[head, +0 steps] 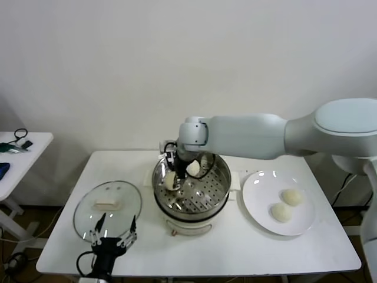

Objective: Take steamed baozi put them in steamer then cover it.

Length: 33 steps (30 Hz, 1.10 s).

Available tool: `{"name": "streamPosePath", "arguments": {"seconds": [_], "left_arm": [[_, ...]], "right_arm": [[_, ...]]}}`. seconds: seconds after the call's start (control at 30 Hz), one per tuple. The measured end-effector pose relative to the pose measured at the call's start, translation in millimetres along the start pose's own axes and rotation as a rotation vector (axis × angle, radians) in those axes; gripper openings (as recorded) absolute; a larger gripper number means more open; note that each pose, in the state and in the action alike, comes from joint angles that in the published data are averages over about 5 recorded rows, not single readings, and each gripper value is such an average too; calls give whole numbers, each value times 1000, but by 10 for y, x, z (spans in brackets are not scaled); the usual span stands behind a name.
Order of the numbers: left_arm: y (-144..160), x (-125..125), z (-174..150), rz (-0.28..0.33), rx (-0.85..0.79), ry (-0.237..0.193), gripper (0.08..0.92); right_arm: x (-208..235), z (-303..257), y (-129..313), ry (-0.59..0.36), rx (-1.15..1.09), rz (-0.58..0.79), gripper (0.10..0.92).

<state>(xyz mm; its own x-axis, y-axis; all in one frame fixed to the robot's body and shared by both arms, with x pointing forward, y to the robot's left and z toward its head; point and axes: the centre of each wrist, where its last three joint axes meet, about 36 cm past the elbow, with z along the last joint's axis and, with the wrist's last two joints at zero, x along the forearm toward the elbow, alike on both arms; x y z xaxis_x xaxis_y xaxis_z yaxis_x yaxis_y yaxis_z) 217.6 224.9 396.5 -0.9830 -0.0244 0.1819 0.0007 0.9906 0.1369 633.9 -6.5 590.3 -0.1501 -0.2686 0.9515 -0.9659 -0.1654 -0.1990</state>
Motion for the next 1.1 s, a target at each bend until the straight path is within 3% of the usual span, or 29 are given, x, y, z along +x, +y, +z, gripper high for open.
{"name": "streamPosePath", "arguments": {"seconds": [0.3,0.53,0.7,0.87,1.1], "left_arm": [[-38,6,-16,13,-1,-3,823],[-63,14,-40,20,-2,-7,823],[-55,2,-55,20,-4,-11,823],[-41,0,-55,18,-7,-12,823],[-37,-18,-62,16,-7,-16,823]], "right_arm": [[383,380,-61,-1,18,-6,823],[1127,1239,-72,29,-20,-1,823],[1498,2025,149,67,-81,-3,823],[1533,2762,503,97,-151,-15,823],[1125,3442,1008,134,-219,-53,823]]}}
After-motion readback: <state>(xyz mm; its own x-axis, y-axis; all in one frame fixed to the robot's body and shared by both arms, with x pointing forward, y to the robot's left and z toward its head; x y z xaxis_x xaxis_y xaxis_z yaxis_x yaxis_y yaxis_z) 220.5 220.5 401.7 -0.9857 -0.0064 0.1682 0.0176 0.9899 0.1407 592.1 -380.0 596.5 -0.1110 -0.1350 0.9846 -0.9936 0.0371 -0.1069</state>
